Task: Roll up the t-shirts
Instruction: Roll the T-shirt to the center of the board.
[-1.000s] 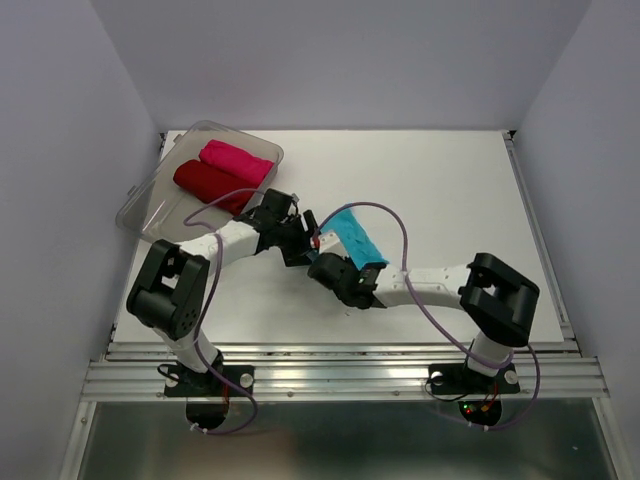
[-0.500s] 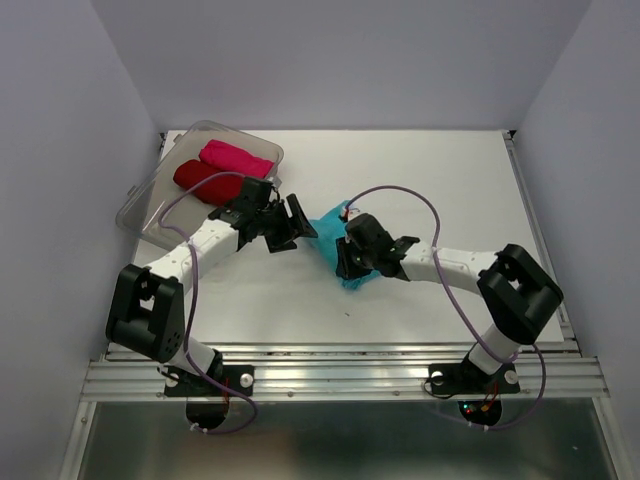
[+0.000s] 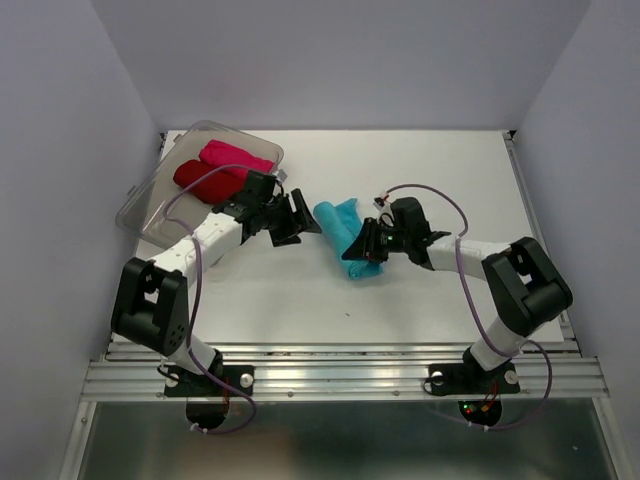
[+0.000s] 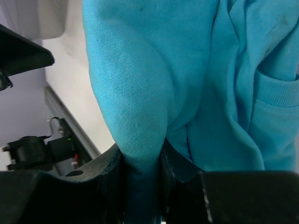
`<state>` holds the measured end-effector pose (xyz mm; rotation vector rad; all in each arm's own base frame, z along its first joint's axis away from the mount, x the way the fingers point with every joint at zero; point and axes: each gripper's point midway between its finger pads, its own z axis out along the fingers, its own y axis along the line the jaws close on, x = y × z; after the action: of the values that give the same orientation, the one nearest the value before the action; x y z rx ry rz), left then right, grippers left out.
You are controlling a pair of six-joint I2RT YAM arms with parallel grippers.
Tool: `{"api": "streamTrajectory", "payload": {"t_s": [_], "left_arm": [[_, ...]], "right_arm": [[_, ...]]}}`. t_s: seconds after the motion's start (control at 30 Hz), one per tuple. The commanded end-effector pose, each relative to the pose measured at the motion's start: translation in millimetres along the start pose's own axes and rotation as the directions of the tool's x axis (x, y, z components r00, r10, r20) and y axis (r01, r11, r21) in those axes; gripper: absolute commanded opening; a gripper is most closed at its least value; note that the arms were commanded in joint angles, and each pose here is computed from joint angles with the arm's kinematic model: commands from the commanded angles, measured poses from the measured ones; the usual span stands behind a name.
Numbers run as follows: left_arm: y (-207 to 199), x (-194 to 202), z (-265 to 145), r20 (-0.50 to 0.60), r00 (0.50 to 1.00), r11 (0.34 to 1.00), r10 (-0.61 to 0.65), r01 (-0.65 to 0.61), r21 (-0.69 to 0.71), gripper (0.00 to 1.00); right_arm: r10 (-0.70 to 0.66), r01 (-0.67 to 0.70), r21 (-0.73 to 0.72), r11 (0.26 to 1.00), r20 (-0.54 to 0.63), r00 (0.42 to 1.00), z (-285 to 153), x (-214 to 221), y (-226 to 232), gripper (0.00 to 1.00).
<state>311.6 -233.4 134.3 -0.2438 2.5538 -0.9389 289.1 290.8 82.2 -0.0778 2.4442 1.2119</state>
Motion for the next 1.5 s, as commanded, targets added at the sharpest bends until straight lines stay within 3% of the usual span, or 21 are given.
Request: {"api": "streamTrajectory", "payload": {"t_s": [0.0,0.53,1.07,1.13,1.2,1.33,1.47], "left_arm": [[-20.5,-5.5,5.9,-0.008,0.998,0.997,0.064,-0.063,0.053,0.75],[-60.9,-27.9,61.6,-0.018,0.991,0.982,0.132,-0.129,0.135,0.70],[-66.1,-35.8,111.7,-0.062,0.987,0.980,0.149,-0.139,0.142,0.68],[-62.8,-37.8,119.1,-0.069,0.987,0.982,0.146,-0.136,0.131,0.68],[-60.6,-38.8,125.3,-0.076,0.987,0.984,0.143,-0.133,0.117,0.68],[-57.0,-40.8,132.1,-0.080,0.986,0.986,0.143,-0.135,0.100,0.68],[-53.5,-41.7,136.4,-0.090,0.985,0.987,0.146,-0.138,0.086,0.68]], "right_arm": [[0.065,-0.068,-0.208,0.976,-0.023,0.998,-9.9,-8.5,27.4,0.01],[0.276,-0.271,-0.268,0.924,-0.022,0.961,-29.4,-3.9,-0.8,0.01],[0.382,-0.372,-0.270,0.888,-0.017,0.924,-35.4,5.5,-25.7,0.01],[0.391,-0.378,-0.264,0.887,-0.001,0.920,-36.9,3.3,-28.9,0.11],[0.392,-0.376,-0.258,0.890,0.014,0.920,-38.4,3.8,-30.0,0.31],[0.381,-0.365,-0.200,0.909,0.043,0.924,-40.4,7.3,-38.2,0.82],[0.362,-0.362,-0.012,0.932,0.081,0.929,-50.8,16.0,-58.3,0.96]]}}
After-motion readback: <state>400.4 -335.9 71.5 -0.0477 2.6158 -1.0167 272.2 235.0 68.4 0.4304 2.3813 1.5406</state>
